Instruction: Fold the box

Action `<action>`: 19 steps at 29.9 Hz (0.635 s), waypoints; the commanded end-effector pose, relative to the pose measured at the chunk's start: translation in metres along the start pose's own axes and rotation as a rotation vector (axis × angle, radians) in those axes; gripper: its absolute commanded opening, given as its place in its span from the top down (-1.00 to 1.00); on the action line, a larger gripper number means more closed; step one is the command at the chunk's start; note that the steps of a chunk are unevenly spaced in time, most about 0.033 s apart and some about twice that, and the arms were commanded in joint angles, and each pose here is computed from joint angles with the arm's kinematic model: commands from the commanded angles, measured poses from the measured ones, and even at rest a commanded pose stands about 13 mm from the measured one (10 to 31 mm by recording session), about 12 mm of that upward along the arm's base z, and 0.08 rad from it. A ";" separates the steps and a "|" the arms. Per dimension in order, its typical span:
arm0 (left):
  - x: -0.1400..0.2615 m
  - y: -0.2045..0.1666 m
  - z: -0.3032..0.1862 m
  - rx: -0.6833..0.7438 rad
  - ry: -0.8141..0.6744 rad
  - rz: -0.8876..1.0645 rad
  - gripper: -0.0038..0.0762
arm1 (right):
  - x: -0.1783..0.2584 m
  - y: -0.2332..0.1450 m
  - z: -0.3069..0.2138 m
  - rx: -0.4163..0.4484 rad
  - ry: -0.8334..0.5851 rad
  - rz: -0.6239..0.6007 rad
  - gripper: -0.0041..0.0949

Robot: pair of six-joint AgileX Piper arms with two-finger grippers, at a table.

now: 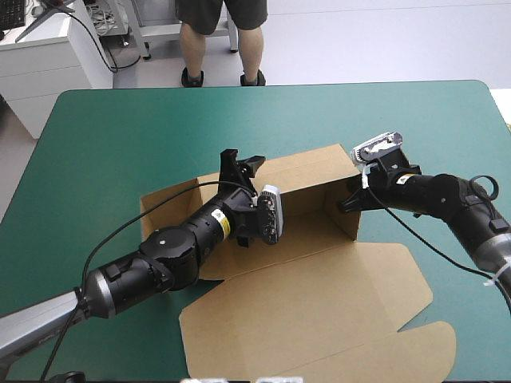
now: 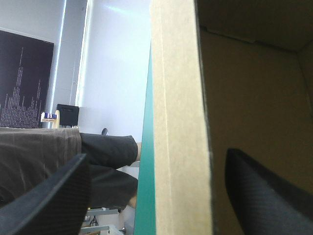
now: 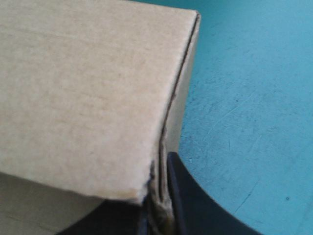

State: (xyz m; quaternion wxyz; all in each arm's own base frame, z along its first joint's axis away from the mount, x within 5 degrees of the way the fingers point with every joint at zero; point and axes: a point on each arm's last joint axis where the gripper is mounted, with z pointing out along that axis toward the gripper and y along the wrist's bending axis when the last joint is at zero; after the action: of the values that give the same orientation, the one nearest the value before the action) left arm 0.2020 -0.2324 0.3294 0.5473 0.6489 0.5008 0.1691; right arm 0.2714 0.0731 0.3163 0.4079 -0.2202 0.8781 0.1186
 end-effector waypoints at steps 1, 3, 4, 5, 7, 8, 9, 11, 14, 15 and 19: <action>-0.016 0.015 -0.023 -0.067 -0.014 -0.017 -0.56 | -0.009 -0.005 -0.006 0.065 -0.063 0.042 0.92; -0.025 0.011 -0.029 -0.063 -0.019 -0.007 -0.56 | -0.010 -0.007 -0.006 0.091 -0.076 0.079 0.92; -0.030 0.008 -0.032 -0.059 -0.025 0.000 -0.56 | -0.010 -0.009 -0.006 0.102 -0.081 0.091 0.92; -0.035 0.005 -0.036 -0.057 -0.032 0.007 -0.56 | -0.011 -0.010 -0.006 0.117 -0.085 0.099 0.92; -0.045 0.001 -0.043 -0.051 -0.046 0.019 -0.55 | -0.010 -0.012 -0.006 0.140 -0.085 0.096 0.92; -0.049 -0.002 -0.046 -0.048 -0.054 0.026 -0.52 | -0.010 -0.013 -0.007 0.149 -0.081 0.092 0.92; -0.054 -0.004 -0.051 -0.047 -0.063 0.034 -0.45 | -0.010 -0.013 -0.007 0.154 -0.079 0.091 0.92; -0.061 -0.009 -0.057 -0.039 -0.077 0.057 -0.19 | -0.010 -0.014 -0.008 0.167 -0.077 0.097 0.92; -0.072 -0.015 -0.064 -0.028 -0.110 0.088 0.59 | -0.010 -0.014 -0.008 0.167 -0.076 0.097 0.92; -0.074 -0.015 -0.066 -0.028 -0.121 0.089 0.85 | -0.010 -0.014 -0.008 0.166 -0.076 0.099 0.92; -0.085 -0.008 -0.074 0.024 -0.151 0.031 0.86 | -0.010 -0.013 -0.012 0.165 -0.077 0.093 0.92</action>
State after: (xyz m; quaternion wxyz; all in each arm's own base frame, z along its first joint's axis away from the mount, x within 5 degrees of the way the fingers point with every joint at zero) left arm 0.1101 -0.2679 0.3432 0.5435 0.6948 0.4463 0.1508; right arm 0.2764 0.0648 0.3160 0.4163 -0.1307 0.8947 0.0955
